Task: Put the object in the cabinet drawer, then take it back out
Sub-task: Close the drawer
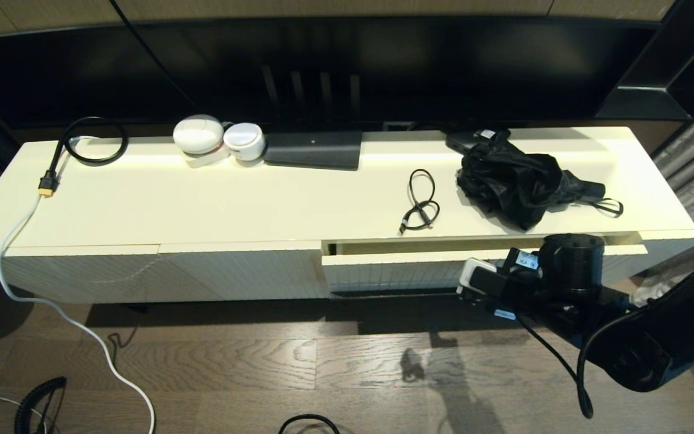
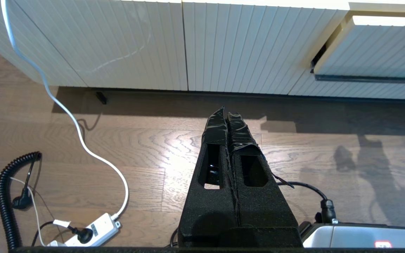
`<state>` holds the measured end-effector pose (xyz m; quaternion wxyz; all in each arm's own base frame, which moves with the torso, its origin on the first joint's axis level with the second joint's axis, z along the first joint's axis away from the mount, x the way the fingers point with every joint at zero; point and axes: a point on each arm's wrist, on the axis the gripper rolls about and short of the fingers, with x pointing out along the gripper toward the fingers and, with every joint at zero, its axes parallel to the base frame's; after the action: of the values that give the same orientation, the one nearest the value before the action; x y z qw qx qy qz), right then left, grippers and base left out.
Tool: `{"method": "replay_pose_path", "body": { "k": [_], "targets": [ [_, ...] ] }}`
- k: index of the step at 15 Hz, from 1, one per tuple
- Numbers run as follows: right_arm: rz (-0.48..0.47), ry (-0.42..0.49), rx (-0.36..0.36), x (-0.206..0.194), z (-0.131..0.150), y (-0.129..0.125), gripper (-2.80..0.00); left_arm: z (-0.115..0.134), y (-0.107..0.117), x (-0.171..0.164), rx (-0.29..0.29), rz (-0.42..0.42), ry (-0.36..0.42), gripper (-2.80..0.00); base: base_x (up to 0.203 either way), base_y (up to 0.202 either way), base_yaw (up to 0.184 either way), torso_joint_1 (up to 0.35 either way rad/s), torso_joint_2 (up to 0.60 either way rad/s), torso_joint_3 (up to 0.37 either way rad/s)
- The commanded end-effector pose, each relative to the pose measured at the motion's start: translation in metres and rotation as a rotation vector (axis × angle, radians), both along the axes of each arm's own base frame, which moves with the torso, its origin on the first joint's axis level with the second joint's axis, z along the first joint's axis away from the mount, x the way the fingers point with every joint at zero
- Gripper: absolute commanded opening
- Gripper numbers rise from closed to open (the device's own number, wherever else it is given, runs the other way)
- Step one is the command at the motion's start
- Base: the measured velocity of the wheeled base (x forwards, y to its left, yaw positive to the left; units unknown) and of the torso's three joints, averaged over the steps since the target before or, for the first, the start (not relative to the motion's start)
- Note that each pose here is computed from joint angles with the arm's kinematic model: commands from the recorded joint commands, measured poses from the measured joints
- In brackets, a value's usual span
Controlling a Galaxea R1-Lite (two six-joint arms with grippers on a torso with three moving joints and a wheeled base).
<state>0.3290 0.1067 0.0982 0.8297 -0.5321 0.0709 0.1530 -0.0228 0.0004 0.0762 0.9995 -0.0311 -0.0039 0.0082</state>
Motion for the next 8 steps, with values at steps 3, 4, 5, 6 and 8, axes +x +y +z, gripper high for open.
{"method": "replay_pose_path", "body": {
  "k": [3, 4, 5, 6, 8],
  "targets": [
    [-0.012, -0.024, -0.002, 0.014, 0.0, 0.004, -2.8, 0.0, 0.0, 0.0, -0.001, 0.0, 0.0, -2.8, 0.0, 0.0, 0.0, 0.0, 0.0, 0.0],
    [-0.012, -0.032, 0.001, 0.017, 0.001, 0.005, -2.8, 0.0, 0.0, 0.0, -0.001, 0.002, 0.0, -2.8, 0.0, 0.0, 0.0, 0.0, 0.0, 0.0],
    [-0.014, -0.038, 0.003, 0.019, 0.001, 0.006, -2.8, 0.0, 0.0, 0.0, -0.001, 0.002, 0.0, -2.8, 0.0, 0.0, 0.0, 0.0, 0.0, 0.0],
    [-0.015, -0.045, 0.005, 0.021, 0.002, 0.006, -2.8, 0.0, 0.0, 0.0, -0.001, 0.0, 0.0, -2.8, 0.0, 0.0, 0.0, 0.0, 0.0, 0.0],
    [-0.03, -0.059, 0.009, 0.025, 0.007, 0.002, -2.8, 0.0, 0.0, 0.0, -0.001, 0.002, 0.0, -2.8, 0.0, 0.0, 0.0, 0.0, 0.0, 0.0]
  ]
}}
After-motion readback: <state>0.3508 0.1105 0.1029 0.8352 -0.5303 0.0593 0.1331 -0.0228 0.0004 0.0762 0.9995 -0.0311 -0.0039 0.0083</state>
